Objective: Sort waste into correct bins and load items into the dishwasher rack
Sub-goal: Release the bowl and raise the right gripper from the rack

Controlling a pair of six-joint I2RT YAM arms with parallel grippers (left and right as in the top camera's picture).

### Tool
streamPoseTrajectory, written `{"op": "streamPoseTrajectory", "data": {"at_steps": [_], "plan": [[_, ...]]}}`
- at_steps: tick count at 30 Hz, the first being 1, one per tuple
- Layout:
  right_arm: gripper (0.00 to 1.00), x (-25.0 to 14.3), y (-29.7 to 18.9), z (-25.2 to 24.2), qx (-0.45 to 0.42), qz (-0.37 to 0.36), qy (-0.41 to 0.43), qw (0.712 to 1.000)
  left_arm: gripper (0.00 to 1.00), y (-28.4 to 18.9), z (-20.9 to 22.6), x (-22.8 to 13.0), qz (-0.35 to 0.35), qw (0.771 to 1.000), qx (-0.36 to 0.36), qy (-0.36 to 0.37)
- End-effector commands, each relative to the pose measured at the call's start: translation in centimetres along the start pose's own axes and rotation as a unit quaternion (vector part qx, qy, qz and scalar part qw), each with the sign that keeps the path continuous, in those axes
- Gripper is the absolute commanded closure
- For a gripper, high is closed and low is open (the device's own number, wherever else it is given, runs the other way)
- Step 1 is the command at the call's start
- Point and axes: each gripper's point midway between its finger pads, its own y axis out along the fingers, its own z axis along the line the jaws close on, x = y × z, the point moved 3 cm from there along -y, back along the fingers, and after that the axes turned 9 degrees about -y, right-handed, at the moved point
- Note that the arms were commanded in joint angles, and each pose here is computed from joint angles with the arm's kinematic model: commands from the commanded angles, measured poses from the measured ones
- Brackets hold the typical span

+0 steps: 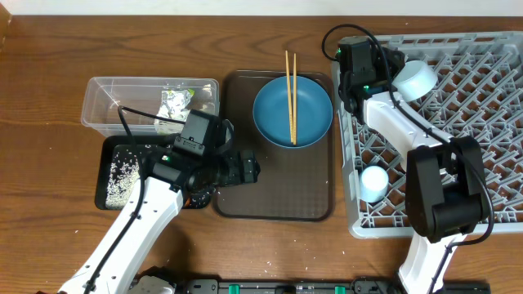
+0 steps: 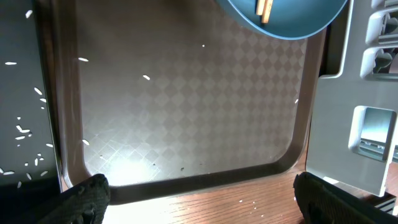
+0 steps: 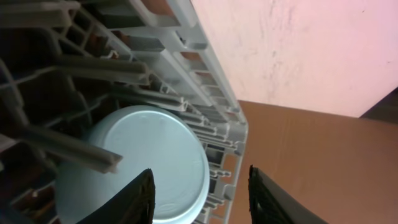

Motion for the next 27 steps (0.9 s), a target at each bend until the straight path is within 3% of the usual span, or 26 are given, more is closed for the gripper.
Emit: {"op": "streamPoseTrajectory", "data": {"at_steps": [1, 9, 11, 14, 15, 21, 27], "plan": [[0.53, -0.4, -0.7, -0.5, 0.006, -0.004, 0.061, 0.998, 0.03, -0.4, -0.3, 0.6, -0.010, 1.000, -0.001, 0.003], [0.56, 0.4, -3.6, 0.3, 0.170, -0.130, 0.142, 0.966, 0.03, -0.4, -0.3, 0.6, -0.010, 1.000, -0.001, 0.003], [0.67, 0.4, -3.4, 0.7, 0.203, -0.143, 0.168, 0.954, 0.03, -0.4, -0.3, 0.6, -0.010, 1.000, -0.001, 0.003], [0.96, 0.2, -2.6, 1.3, 0.250, -0.158, 0.203, 0.934, 0.03, -0.4, -0.3, 0.6, -0.010, 1.000, -0.001, 0.003], [0.99, 0.0, -2.3, 1.2, 0.259, -0.162, 0.217, 0.927, 0.03, -0.4, -0.3, 0.6, -0.010, 1.000, -0.001, 0.003], [0.99, -1.5, 0.4, -0.7, 0.279, -0.173, 0.313, 0.891, 0.03, -0.4, -0.3, 0.6, -0.010, 1.000, -0.001, 0.003], [0.99, -3.5, 3.2, -0.5, 0.285, -0.153, 0.342, 0.882, 0.03, -0.4, -0.3, 0.6, -0.010, 1.000, -0.001, 0.003]]}}
